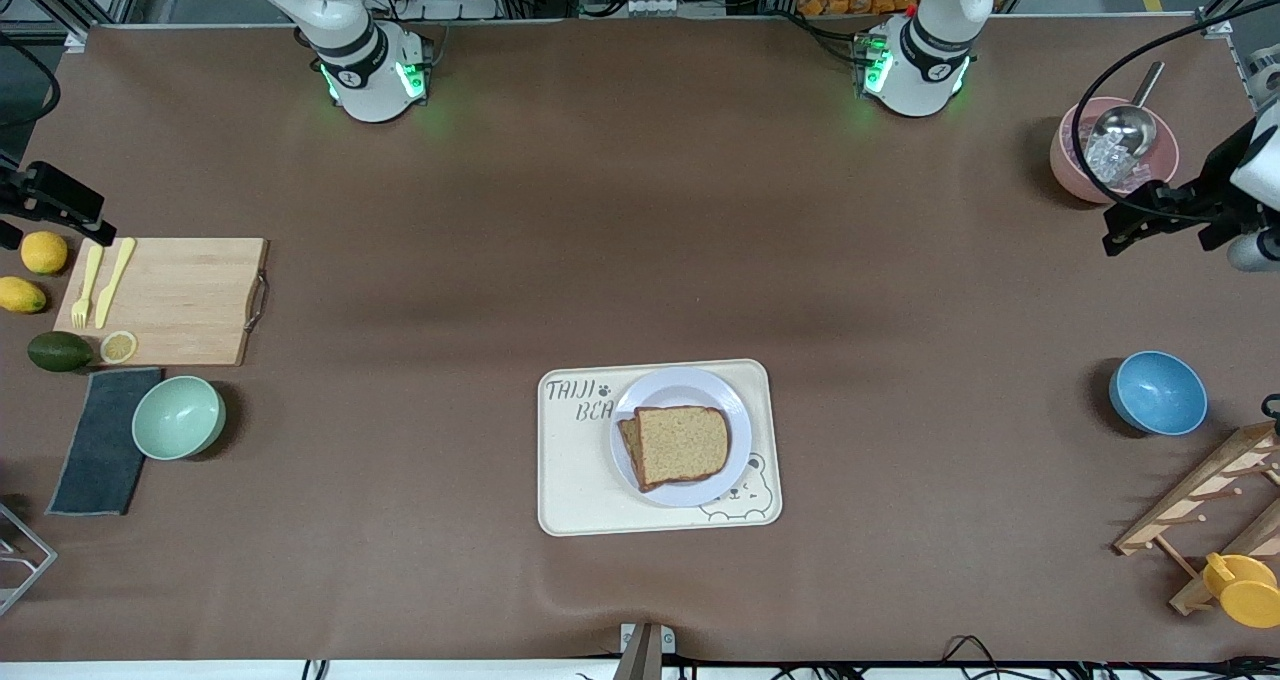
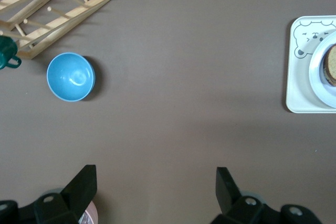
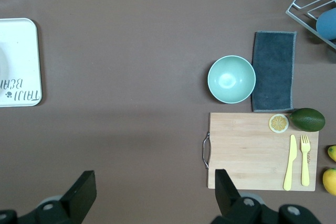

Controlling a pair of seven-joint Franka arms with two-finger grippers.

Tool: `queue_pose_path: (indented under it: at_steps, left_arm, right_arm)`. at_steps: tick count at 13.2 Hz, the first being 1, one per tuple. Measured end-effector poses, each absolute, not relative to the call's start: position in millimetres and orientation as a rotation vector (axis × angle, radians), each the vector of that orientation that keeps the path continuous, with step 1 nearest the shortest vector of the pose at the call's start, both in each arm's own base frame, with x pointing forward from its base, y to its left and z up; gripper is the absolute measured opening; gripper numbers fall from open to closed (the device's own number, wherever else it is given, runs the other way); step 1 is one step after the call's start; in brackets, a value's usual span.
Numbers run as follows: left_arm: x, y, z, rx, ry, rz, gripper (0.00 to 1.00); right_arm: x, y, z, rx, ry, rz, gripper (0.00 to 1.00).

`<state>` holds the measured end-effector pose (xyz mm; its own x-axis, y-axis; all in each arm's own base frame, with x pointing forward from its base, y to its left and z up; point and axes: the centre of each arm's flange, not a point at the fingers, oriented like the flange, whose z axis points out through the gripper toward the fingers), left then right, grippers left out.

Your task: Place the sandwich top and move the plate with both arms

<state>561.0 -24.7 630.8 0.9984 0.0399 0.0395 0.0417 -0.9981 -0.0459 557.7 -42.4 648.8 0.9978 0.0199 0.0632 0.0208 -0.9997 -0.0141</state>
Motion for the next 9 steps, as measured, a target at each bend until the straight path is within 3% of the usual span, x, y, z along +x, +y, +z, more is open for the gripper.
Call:
queue_pose_path:
  at_steps: [9]
  left_arm:
    - [550.2,-20.1,633.2,-3.091,-0.076,-0.078,1.00]
  right_arm:
    - [557.7,-42.5,648.8,-3.125,-0.032,-0.099,1.00]
